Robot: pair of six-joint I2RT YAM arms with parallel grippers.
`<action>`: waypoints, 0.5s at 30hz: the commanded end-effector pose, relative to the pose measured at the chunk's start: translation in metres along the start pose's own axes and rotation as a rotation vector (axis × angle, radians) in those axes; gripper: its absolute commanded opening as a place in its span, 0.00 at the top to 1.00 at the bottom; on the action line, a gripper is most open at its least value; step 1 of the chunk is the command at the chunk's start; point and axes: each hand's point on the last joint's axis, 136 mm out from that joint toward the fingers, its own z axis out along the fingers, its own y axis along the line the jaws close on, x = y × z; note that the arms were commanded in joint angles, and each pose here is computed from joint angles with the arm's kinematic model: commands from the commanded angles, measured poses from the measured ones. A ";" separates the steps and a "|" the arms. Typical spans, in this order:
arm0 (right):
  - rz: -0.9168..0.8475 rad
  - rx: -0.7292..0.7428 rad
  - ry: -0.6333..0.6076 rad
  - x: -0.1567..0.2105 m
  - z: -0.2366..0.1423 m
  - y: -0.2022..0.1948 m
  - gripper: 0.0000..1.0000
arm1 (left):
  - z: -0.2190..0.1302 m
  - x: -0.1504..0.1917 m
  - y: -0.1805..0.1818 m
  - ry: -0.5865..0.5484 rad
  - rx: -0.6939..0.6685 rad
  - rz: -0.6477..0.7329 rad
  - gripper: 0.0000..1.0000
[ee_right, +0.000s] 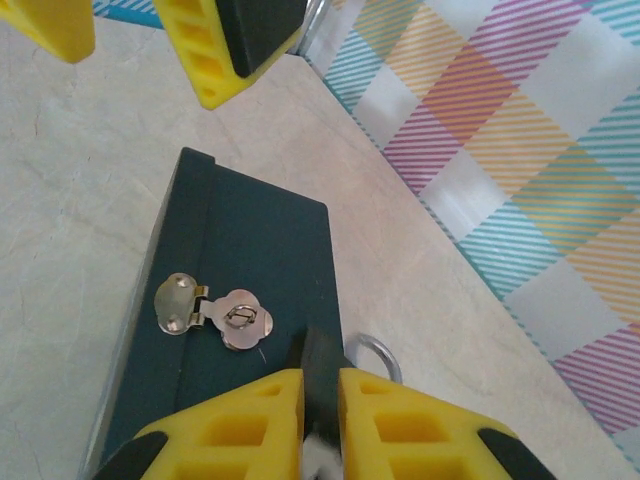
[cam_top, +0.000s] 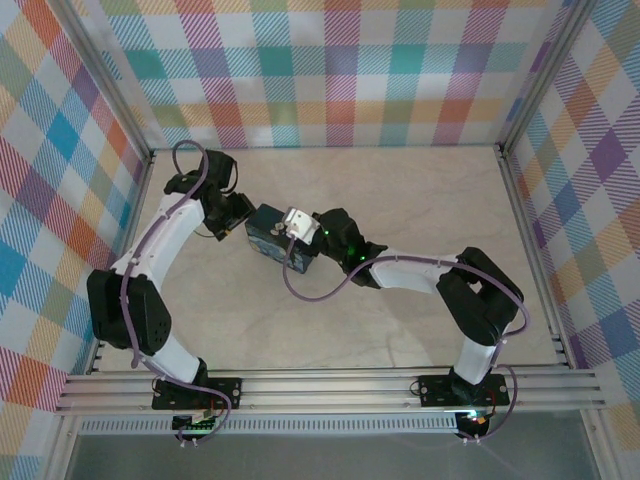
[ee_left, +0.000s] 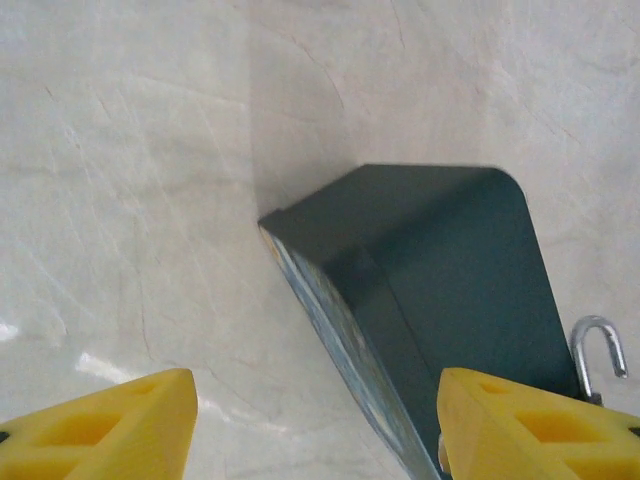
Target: Unlock a padlock with a key
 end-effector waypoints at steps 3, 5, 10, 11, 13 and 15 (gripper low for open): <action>0.151 -0.061 -0.033 -0.021 -0.006 -0.008 0.84 | 0.002 -0.035 -0.004 -0.091 0.003 0.024 0.36; 0.258 -0.089 -0.029 -0.022 -0.008 -0.015 0.84 | 0.002 -0.040 -0.007 -0.102 0.018 0.025 0.36; 0.368 -0.090 -0.036 -0.020 -0.016 -0.032 0.83 | 0.002 -0.045 -0.011 -0.106 0.032 0.027 0.36; 0.375 -0.097 -0.047 -0.022 -0.020 -0.033 0.82 | 0.001 -0.045 -0.011 -0.106 0.039 0.022 0.36; 0.398 -0.092 -0.059 -0.024 -0.026 -0.038 0.80 | 0.000 -0.043 -0.014 -0.102 0.055 0.024 0.36; 0.424 -0.072 -0.055 -0.026 -0.033 -0.048 0.73 | 0.000 -0.041 -0.016 -0.089 0.072 0.037 0.36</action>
